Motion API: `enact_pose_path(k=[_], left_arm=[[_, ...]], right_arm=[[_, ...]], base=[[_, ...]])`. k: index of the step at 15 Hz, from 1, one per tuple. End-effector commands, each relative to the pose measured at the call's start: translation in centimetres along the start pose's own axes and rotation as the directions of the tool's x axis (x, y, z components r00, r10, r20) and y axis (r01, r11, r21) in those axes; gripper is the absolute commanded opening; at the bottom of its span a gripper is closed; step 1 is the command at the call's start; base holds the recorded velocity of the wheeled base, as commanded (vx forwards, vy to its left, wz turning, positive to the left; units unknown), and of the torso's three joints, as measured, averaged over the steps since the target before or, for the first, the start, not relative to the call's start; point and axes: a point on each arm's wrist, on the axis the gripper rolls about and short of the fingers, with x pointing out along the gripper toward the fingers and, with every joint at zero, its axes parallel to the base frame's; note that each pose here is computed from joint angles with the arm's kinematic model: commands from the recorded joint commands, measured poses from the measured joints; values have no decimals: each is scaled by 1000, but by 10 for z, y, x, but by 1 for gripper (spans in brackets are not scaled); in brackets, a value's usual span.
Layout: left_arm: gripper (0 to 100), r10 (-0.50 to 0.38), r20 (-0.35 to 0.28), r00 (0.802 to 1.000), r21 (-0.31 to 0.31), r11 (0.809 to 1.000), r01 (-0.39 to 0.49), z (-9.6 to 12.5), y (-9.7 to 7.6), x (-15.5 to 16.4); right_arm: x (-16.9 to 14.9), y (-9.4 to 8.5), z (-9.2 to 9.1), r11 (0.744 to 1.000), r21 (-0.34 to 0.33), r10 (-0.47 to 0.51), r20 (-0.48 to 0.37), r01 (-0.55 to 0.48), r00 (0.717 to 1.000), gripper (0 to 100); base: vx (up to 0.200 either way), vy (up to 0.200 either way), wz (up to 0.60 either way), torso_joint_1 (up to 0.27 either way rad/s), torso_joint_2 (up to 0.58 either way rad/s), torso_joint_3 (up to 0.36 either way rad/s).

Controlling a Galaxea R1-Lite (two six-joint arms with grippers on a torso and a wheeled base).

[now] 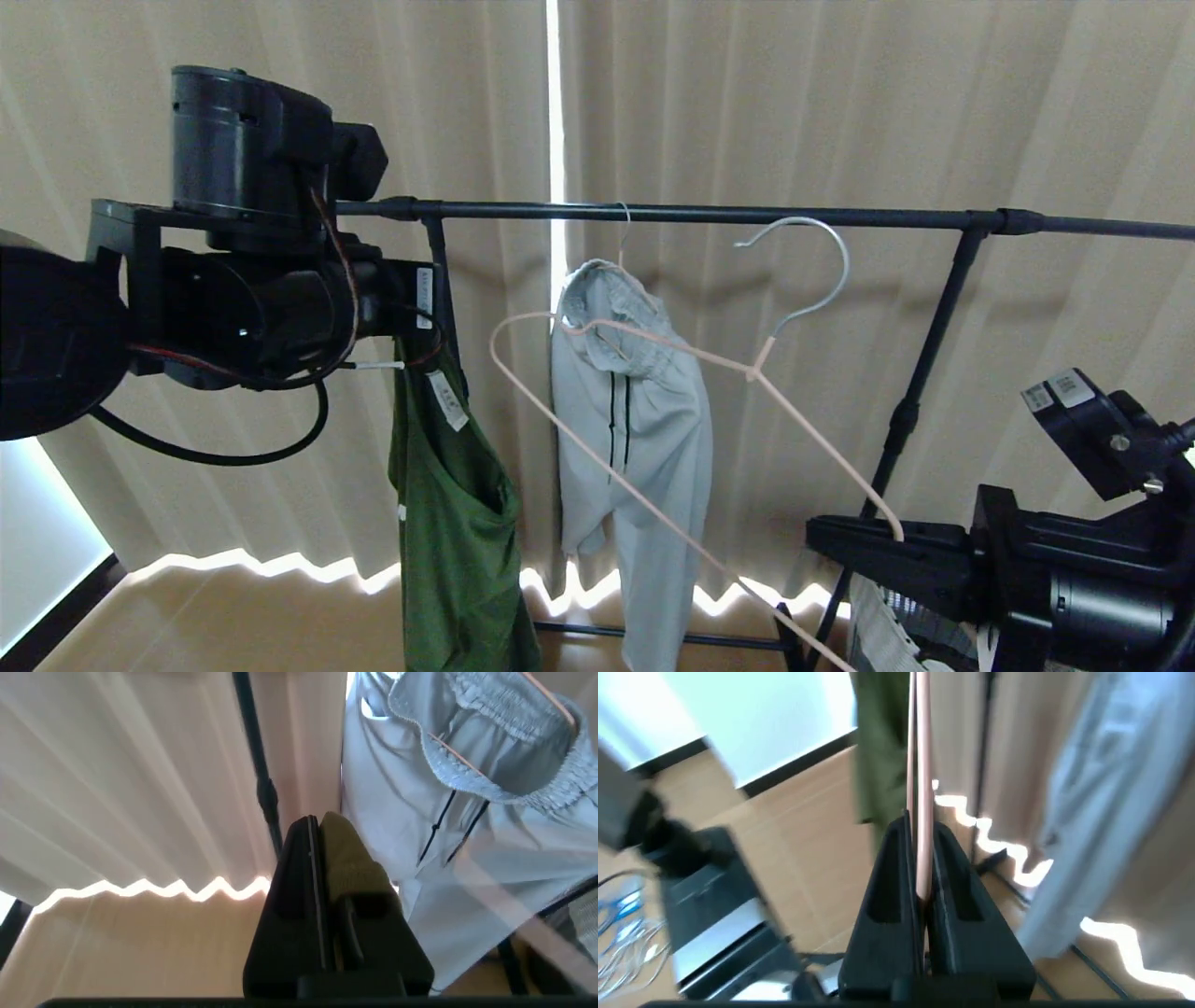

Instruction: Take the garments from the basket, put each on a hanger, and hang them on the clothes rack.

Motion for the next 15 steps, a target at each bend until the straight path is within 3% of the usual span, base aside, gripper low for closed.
enact_pose_path(k=[1, 3, 6, 15], left_arm=[[0, 3, -12, 1000, 6, 1000, -3, -5, -5, 10], [0, -3, 1, 1000, 2, 1000, 3, -5, -6, 9], [0, -10, -2, 1000, 7, 1000, 10, -7, -8, 6], [0, -12, -2, 1000, 12, 1000, 12, -9, -1, -8]], right_arm=[[5, 9, -1, 999, -13, 51, -15, -51, 999, 0], [14, 12, -5, 997, -13, 73, -49, -74, 996, 0], [24, 10, -3, 997, -20, 76, -31, -76, 997, 0], [57, -9, -9, 1000, -12, 23, -23, -23, 999, 0]], base=[[0, 0, 0, 0, 0, 0], [0, 0, 0, 0, 0, 0], [0, 0, 0, 0, 0, 0], [0, 0, 0, 0, 0, 0]])
